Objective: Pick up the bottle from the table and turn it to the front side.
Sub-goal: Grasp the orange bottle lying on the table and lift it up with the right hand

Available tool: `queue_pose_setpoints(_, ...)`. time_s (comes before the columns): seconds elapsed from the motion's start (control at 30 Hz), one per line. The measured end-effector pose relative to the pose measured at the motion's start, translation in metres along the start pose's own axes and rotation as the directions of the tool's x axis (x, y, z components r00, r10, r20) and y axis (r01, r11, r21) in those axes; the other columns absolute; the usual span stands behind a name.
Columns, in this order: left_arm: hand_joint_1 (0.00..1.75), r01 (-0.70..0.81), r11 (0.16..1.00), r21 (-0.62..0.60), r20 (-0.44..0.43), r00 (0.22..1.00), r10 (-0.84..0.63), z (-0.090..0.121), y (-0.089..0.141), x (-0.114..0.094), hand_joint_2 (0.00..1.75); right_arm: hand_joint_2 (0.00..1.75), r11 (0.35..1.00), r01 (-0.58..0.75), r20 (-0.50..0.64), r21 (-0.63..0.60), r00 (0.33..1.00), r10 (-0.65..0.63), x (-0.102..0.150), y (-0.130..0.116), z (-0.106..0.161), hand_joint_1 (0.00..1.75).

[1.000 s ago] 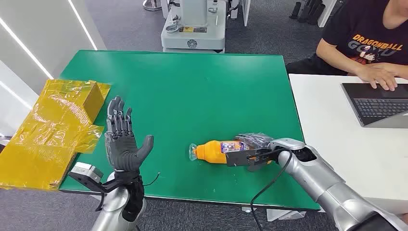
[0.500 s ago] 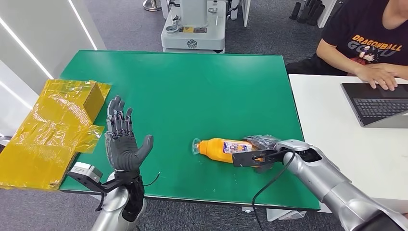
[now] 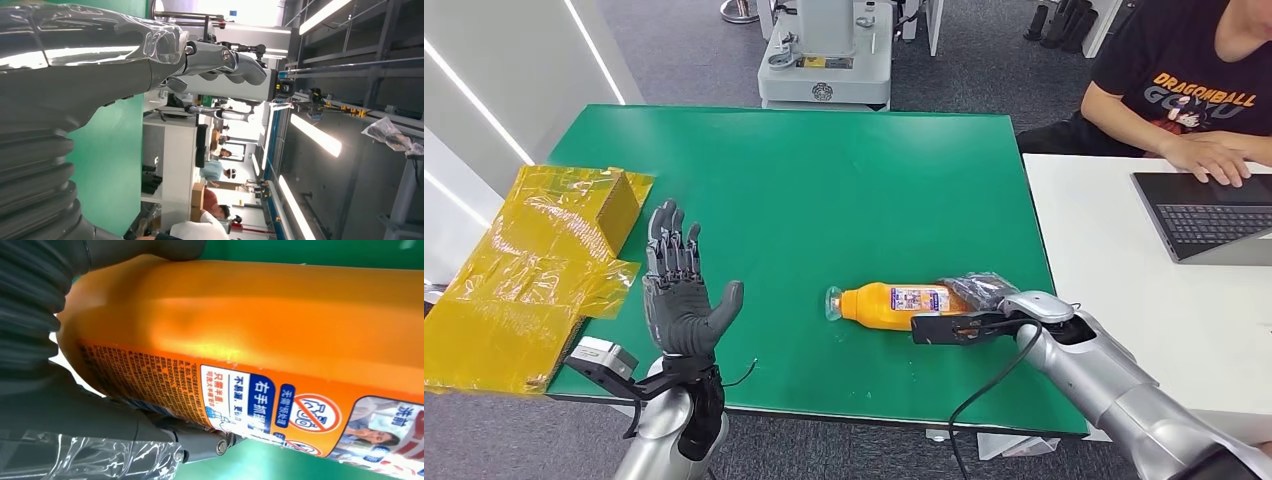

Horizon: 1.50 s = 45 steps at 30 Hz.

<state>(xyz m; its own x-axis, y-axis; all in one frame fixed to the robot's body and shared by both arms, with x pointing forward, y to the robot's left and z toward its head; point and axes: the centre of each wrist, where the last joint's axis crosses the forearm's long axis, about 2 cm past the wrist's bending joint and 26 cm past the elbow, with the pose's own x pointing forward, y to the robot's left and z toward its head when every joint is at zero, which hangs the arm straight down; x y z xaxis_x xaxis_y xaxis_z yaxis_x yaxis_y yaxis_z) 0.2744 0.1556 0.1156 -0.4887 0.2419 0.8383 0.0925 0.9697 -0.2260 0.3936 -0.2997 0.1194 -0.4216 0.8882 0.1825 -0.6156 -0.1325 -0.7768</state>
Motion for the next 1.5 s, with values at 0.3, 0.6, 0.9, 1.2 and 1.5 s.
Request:
queue_pose_setpoints(0.3, 0.00, -0.001, 1.000, -0.002, 0.001, 1.000, 0.001, 0.000, 0.000, 0.000, 1.75, 1.75, 0.996, -0.001, 0.035, -0.090, 0.999, 0.005, 0.009, 0.011, -0.004, 1.75)
queue_pose_setpoints(0.6, 0.00, 0.009, 1.000, 0.002, 0.005, 1.000, -0.009, 0.000, -0.004, 0.000, 1.75, 1.75, 0.819, 0.172, 0.182, -0.548, 0.980, -0.084, 0.070, 0.024, -0.014, 1.75)
queue_pose_setpoints(0.9, 0.00, 0.008, 1.000, 0.014, 0.006, 1.000, -0.008, 0.000, -0.006, 0.001, 1.75, 1.75, 0.532, 0.353, 0.320, -0.769, 0.934, -0.157, 0.092, 0.022, -0.006, 1.75)
queue_pose_setpoints(1.2, 0.00, 0.007, 1.000, 0.002, -0.016, 1.000, -0.007, 0.000, -0.011, 0.001, 1.75, 1.75, 0.334, 0.484, 0.446, -0.809, 0.875, -0.189, 0.118, 0.044, -0.007, 1.75)
queue_pose_setpoints(1.5, 0.00, -0.055, 0.997, -0.046, -0.086, 0.995, 0.051, 0.003, -0.018, 0.001, 1.75, 1.75, 0.342, 0.572, 0.526, -0.746, 0.820, -0.224, 0.138, 0.051, -0.012, 1.75)
